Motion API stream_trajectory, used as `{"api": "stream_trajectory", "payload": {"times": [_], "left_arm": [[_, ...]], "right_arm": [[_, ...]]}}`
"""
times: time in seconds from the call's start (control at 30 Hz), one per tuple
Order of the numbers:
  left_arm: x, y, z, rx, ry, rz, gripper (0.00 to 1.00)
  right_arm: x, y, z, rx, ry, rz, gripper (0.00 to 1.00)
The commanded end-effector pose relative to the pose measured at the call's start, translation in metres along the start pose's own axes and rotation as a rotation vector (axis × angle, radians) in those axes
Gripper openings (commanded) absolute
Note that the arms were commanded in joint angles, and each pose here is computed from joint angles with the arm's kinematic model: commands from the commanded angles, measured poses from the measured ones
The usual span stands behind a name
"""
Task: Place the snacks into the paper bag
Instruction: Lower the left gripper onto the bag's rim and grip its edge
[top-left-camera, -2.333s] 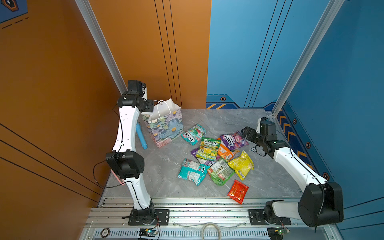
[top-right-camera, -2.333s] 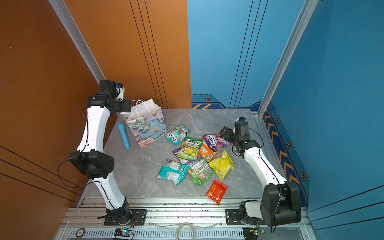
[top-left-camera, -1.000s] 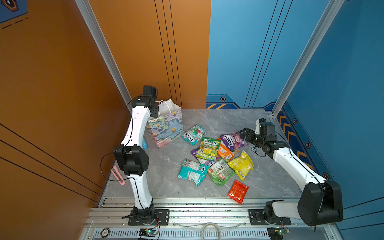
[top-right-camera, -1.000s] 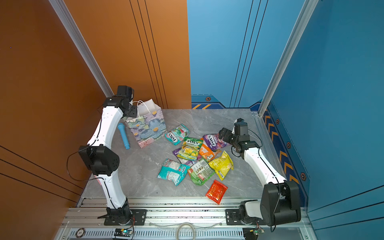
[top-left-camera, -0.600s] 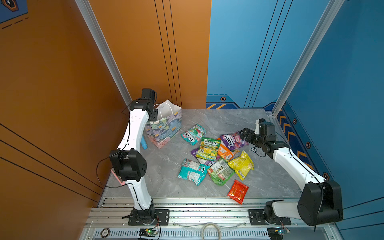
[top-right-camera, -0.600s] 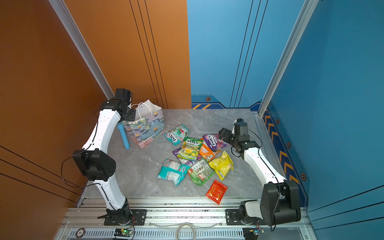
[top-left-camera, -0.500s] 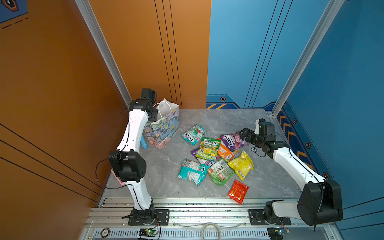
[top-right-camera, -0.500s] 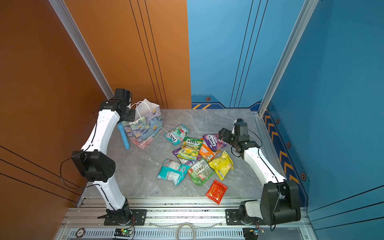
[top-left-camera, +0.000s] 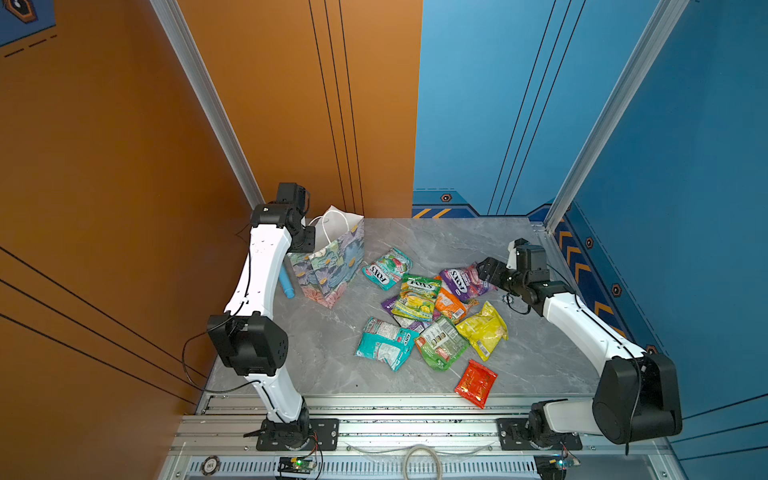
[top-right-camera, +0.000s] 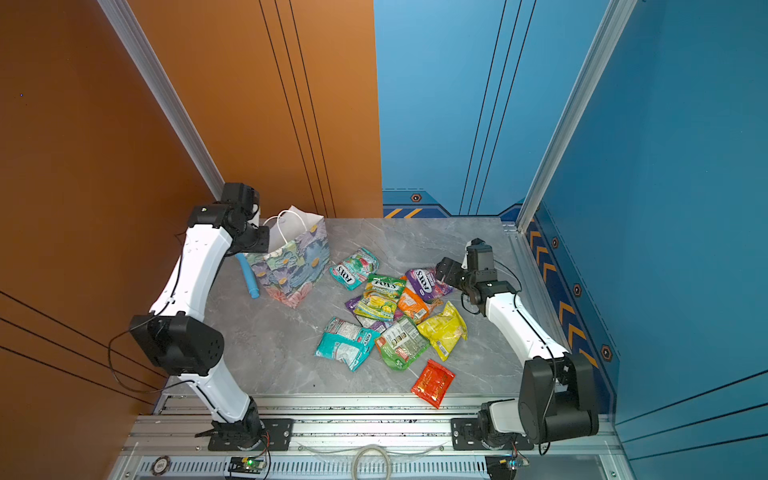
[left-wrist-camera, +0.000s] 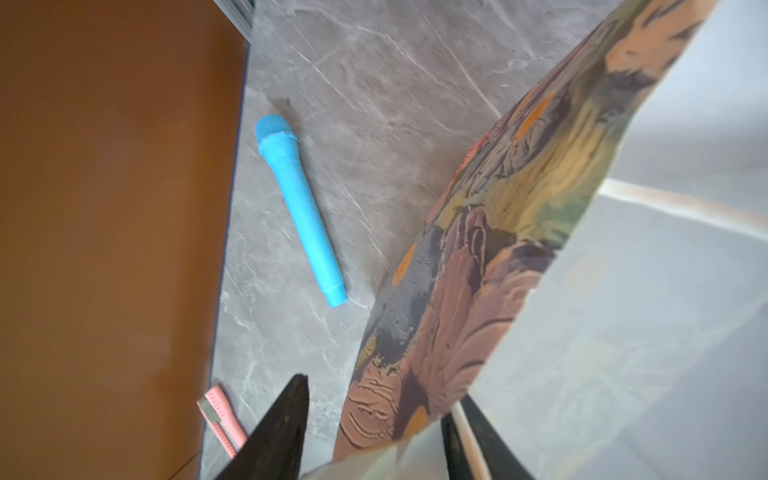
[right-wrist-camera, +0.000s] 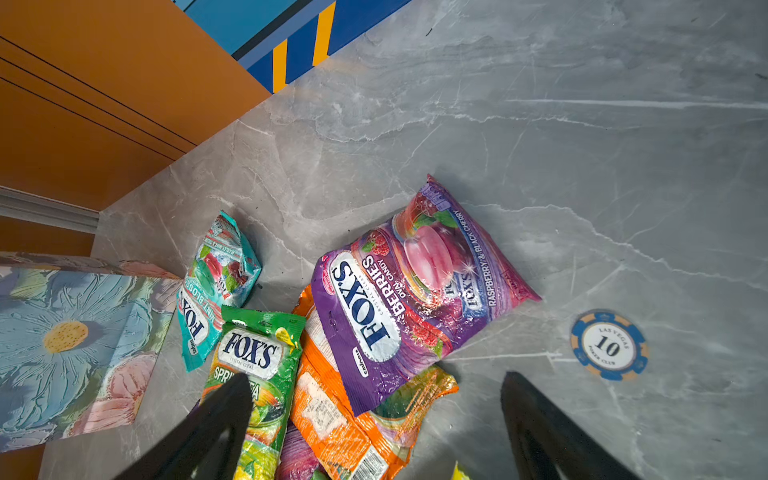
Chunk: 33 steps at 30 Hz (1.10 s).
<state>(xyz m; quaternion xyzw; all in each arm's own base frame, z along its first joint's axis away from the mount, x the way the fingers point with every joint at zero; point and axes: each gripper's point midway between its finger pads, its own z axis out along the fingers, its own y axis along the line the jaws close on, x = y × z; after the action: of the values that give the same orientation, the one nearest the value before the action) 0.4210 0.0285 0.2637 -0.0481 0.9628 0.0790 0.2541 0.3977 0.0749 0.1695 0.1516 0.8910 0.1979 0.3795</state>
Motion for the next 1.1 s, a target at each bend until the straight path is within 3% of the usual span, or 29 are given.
{"api": "stream_trajectory", "payload": {"times": [0.0,0.23,0.53,0.83,1.07], "left_arm": [[0.017,-0.006,-0.017,0.09,0.044,-0.04,0.51],[0.032,-0.001,-0.032,0.089,0.053,-0.039,0.56],[0.015,-0.004,-0.058,0.159,-0.034,-0.067,0.61],[0.016,0.019,-0.054,0.037,-0.07,-0.101,0.63],[0.011,0.027,-0.042,0.036,-0.102,-0.149,0.61]], "right_arm": [[0.004,0.0,0.006,-0.017,0.013,0.023,0.95],[0.004,0.003,0.006,-0.03,0.021,0.026,0.94],[0.008,0.013,0.006,-0.046,0.032,0.016,0.93],[0.014,0.023,0.007,-0.059,0.045,0.001,0.93],[0.016,0.03,0.008,-0.07,0.056,-0.01,0.93]]}}
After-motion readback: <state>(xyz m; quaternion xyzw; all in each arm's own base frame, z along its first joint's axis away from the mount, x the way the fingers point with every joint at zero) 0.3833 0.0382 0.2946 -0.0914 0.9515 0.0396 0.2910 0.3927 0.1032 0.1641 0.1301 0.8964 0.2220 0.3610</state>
